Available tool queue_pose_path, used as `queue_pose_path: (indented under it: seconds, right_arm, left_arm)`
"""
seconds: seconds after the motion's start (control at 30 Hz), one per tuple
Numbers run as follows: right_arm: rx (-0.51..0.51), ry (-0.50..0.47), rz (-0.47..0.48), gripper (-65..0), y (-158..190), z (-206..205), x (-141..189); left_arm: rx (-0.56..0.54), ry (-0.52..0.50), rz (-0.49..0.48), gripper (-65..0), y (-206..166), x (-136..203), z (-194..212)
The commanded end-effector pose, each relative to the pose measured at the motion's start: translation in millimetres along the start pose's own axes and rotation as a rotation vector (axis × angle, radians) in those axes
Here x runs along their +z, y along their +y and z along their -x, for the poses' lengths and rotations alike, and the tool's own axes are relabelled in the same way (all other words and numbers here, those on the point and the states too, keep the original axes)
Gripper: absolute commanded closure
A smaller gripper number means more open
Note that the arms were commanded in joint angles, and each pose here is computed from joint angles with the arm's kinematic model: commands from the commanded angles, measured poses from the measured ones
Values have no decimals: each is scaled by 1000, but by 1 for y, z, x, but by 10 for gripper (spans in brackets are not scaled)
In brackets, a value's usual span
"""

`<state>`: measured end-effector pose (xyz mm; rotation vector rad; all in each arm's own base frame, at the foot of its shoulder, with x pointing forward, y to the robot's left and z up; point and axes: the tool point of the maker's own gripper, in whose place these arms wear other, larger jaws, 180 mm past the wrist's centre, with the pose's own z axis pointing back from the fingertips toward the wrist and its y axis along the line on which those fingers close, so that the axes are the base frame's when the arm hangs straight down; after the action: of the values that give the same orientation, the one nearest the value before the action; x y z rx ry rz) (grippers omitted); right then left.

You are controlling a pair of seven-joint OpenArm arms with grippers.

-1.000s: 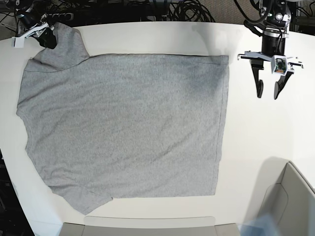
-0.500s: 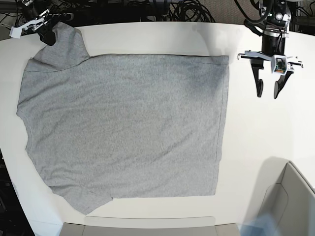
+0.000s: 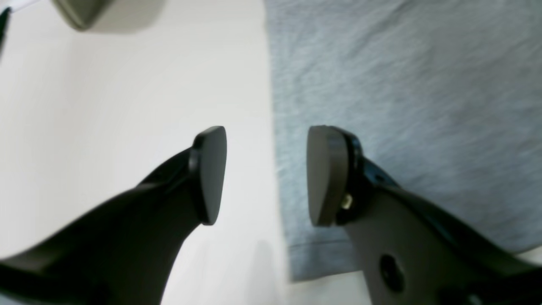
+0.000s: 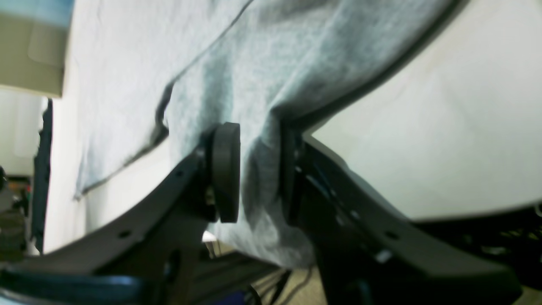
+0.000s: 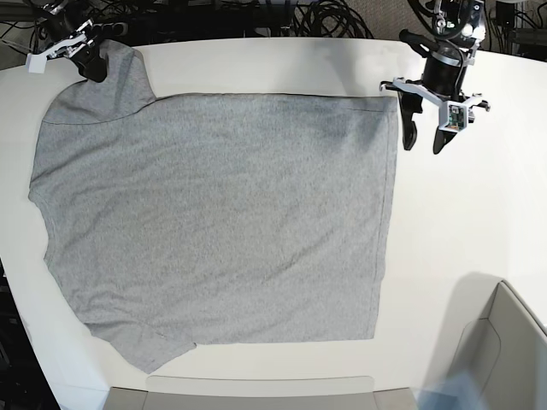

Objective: Fold the T-shirt properly
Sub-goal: 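Lower both grippers and pinch the shirt's shoulder edges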

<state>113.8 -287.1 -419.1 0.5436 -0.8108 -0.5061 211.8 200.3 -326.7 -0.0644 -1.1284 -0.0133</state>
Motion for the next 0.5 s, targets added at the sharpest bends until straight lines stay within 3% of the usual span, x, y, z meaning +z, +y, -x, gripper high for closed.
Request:
queue_pose_path:
  seconds: [0.0, 0.13, 0.23, 0.47]
  right_arm:
    - [14, 84, 74, -166, -15, 13, 9]
    - [46, 93, 73, -166, -12, 10, 15]
    - [50, 96, 74, -166, -11, 10, 17]
    - [50, 100, 80, -166, -13, 11, 18]
  left_arm:
    - [45, -10, -13, -322, 6, 2, -2]
    - [307, 48, -18, -324, 16, 0, 11]
    - [445, 175, -22, -323, 22, 1, 35]
    - [496, 271, -82, -322, 40, -2, 71]
